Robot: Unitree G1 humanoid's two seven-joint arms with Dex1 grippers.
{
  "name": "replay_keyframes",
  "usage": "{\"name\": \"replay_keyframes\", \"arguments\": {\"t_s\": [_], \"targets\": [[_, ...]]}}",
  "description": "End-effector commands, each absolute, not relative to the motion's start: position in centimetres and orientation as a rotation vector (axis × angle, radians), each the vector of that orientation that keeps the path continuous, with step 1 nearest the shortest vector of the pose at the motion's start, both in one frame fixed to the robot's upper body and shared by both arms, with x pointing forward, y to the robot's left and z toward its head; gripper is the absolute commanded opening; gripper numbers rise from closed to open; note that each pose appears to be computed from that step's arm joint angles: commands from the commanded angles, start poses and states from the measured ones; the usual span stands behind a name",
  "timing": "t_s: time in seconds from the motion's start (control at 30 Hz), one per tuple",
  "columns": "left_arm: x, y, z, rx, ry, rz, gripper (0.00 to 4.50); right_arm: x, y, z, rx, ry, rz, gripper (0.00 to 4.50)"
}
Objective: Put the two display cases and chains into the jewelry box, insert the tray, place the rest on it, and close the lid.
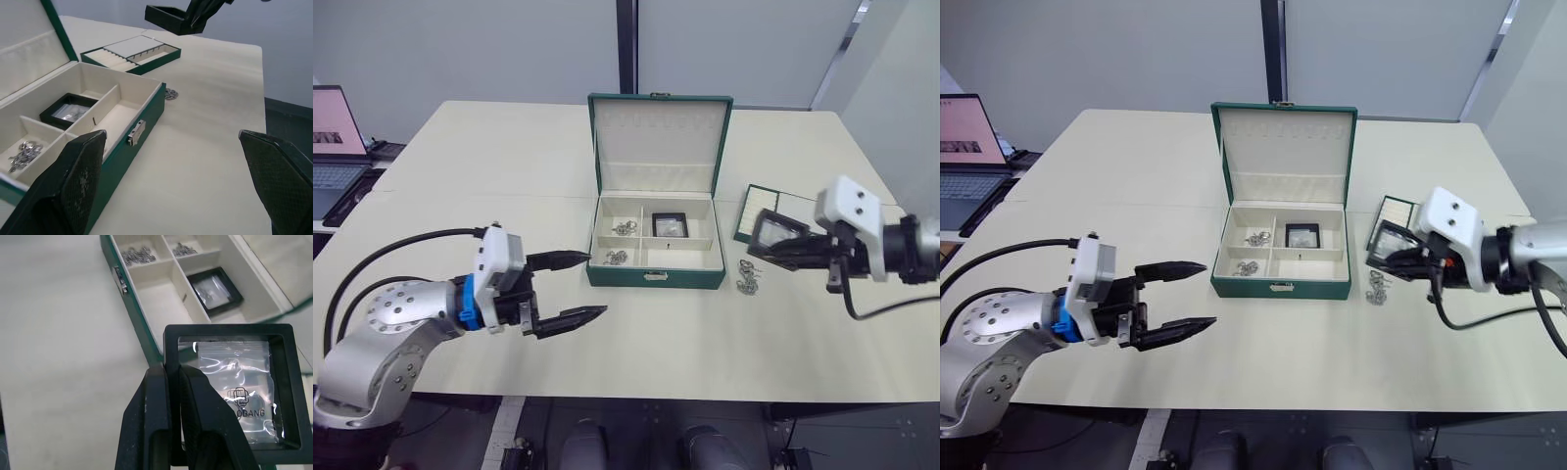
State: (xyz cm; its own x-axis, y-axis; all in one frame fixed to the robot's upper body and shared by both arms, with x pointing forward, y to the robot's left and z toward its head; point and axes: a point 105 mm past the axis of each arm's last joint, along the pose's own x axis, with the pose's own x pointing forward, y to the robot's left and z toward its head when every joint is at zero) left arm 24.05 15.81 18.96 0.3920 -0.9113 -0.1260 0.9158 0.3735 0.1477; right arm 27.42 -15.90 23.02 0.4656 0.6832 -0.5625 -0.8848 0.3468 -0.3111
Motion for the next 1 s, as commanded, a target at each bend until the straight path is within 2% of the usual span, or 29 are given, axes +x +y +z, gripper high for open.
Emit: {"name": "replay_keyframes", "arguments": {"t_s": [0.03,0.37,0.7,1.0], "targets": [[23.4,16.4,19.9,0.224,-0.01,-1.154,4.5,27.8,-13.6,23.5,-0.65,0.356,1.102,0.02],[23.8,18.6,20.0,0.267,-0.008,-1.085,4.5,30.2,-9.1,23.1,-0.729,0.376,1.217,0.02],[24.1,19.5,20.0,0.299,-0.013,-1.047,4.5,33.3,-6.7,20.5,-0.75,0.423,1.282,0.02],[24.0,19.4,19.7,0.321,-0.004,-1.029,4.5,34.2,-5.5,19.1,-0.742,0.451,1.343,0.02]]}}
